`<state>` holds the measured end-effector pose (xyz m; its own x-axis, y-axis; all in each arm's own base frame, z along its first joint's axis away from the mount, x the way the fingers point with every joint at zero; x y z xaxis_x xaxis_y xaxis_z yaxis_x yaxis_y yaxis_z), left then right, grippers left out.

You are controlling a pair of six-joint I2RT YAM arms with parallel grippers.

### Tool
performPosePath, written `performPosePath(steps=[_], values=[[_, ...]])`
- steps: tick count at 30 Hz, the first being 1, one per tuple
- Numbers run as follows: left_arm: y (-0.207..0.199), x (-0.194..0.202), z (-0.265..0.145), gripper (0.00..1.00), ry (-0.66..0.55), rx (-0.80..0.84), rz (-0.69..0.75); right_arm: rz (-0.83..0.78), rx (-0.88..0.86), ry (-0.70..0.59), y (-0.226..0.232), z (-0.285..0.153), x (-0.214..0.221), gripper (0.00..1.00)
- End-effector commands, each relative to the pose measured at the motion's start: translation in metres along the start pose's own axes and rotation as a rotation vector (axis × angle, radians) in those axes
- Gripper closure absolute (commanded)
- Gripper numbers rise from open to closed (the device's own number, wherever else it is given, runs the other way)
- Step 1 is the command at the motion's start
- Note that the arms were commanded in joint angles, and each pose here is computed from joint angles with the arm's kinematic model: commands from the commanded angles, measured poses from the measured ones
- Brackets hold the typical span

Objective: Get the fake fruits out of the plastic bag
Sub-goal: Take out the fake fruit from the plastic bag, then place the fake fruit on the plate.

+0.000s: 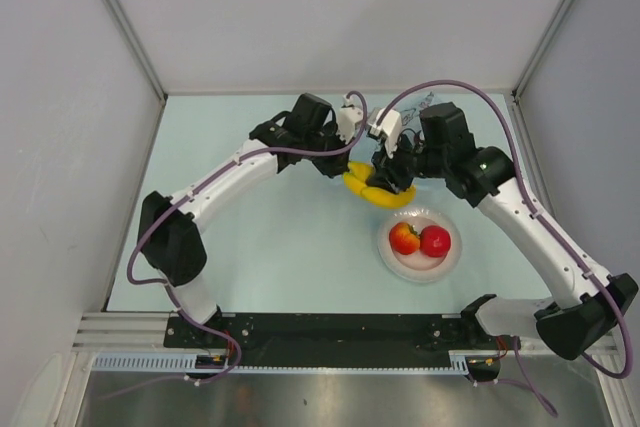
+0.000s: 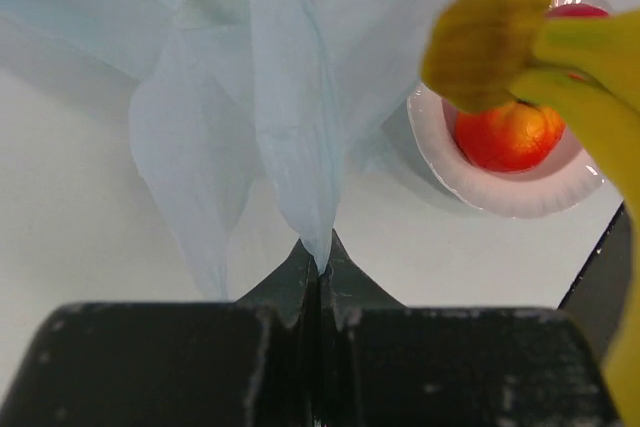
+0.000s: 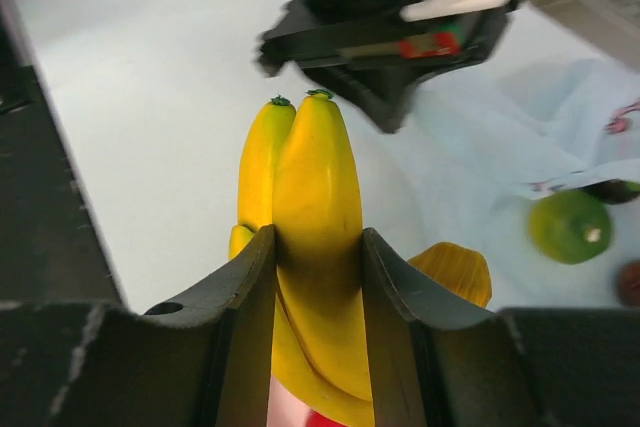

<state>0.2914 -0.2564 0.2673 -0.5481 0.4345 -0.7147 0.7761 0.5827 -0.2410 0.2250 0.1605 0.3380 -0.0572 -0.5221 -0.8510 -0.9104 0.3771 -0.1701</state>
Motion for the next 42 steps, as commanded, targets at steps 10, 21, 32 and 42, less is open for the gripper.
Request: performPosePath(steps=[10, 21, 32, 42], values=[[0.008, -0.021, -0.004, 0.99, -0.087, -0.108, -0.021, -0.046, -0.135, 0.434, 0.045, -0.060, 0.058, 1.00], [0.007, -0.020, -0.003, 0.99, -0.086, -0.095, -0.020, -0.157, 0.012, 0.557, 0.059, -0.069, 0.113, 1.00], [0.008, -0.018, -0.001, 1.00, -0.078, -0.095, -0.025, -0.357, 0.066, 0.532, 0.066, -0.061, 0.148, 1.00], [0.008, -0.016, 0.000, 1.00, -0.073, -0.091, -0.026, -0.531, 0.010, 0.510, 0.076, -0.052, 0.171, 1.00]])
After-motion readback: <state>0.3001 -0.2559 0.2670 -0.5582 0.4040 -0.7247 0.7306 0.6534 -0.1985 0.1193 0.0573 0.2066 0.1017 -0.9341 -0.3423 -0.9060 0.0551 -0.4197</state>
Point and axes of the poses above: each gripper's point midway between its finger pads, its own z axis out along the fingers, its own y axis along the line the jaws close on, x = y × z, the point moved 10 cm from there along -z, back along the fingers, and after that the axes turned 6 degrees about -z, right-handed, at the moved point
